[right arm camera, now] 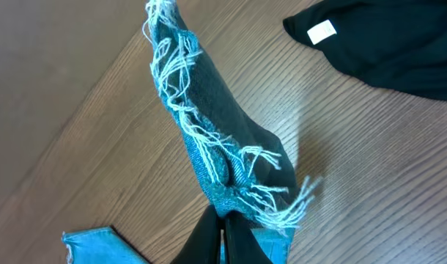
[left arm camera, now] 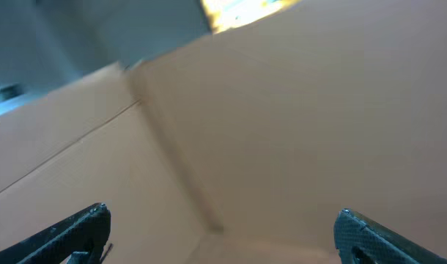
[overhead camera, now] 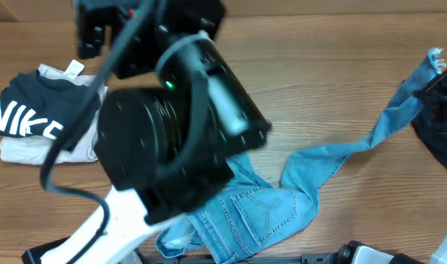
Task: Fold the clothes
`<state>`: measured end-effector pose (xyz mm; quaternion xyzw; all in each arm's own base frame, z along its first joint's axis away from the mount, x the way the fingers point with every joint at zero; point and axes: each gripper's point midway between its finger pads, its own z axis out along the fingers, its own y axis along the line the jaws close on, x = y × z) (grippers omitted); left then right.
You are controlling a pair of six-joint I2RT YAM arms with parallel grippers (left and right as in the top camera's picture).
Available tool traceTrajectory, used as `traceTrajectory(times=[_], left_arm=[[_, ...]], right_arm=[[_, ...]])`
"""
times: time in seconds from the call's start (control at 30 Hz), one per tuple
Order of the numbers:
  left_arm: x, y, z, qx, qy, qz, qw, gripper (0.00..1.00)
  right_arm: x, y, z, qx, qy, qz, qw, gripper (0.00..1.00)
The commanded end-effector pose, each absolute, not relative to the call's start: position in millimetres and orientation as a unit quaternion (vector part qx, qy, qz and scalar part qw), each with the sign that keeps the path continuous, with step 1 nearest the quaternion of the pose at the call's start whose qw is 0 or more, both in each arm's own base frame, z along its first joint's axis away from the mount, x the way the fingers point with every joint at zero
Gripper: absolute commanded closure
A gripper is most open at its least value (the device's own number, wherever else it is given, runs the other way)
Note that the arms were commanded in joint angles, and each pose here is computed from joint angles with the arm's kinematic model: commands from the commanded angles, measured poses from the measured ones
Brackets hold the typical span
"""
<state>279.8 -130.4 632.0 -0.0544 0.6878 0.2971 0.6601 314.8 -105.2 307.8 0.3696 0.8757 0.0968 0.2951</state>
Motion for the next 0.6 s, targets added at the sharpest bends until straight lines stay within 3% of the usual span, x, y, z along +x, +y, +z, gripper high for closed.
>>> traceTrajectory(times=[0.0, 0.13, 0.3, 0.4, 0.47, 0.5, 0.53, 0.57], left_arm=[[269.3, -175.0, 653.7, 0.013, 0.643, 0.221, 0.733, 0.0], [275.2, -225.4, 641.3, 0.134, 0.619, 0.204, 0.747, 0.0], [307.3, -210.5, 648.7, 0.104, 0.602, 0.168, 0.774, 0.01], [324.6, -239.4, 637.8, 0.226, 0.57, 0.152, 0.775, 0.12], [326.9, -273.7, 615.6, 0.345, 0.542, 0.099, 0.76, 0.29], [328.9, -277.5, 609.7, 0.353, 0.546, 0.07, 0.756, 0.3], [334.8, -273.4, 605.4, 0.333, 0.566, 0.048, 0.753, 0.0], [345.3, -260.9, 597.2, 0.291, 0.601, 0.032, 0.743, 0.0]], right_arm=[[315.5, -104.0, 320.9, 0.363, 0.872, 0.1, 0.313, 0.96], [315.8, -102.4, 321.1, 0.359, 0.873, 0.104, 0.313, 0.96], [315.4, -99.3, 320.6, 0.35, 0.877, 0.109, 0.31, 0.96], [315.4, -99.3, 320.6, 0.35, 0.877, 0.109, 0.31, 0.96], [315.4, -99.3, 320.6, 0.35, 0.877, 0.109, 0.31, 0.96], [315.3, -99.2, 320.5, 0.349, 0.877, 0.109, 0.31, 0.96], [315.1, -99.2, 320.4, 0.349, 0.878, 0.109, 0.31, 0.96], [314.5, -99.0, 319.9, 0.348, 0.878, 0.108, 0.308, 0.96]])
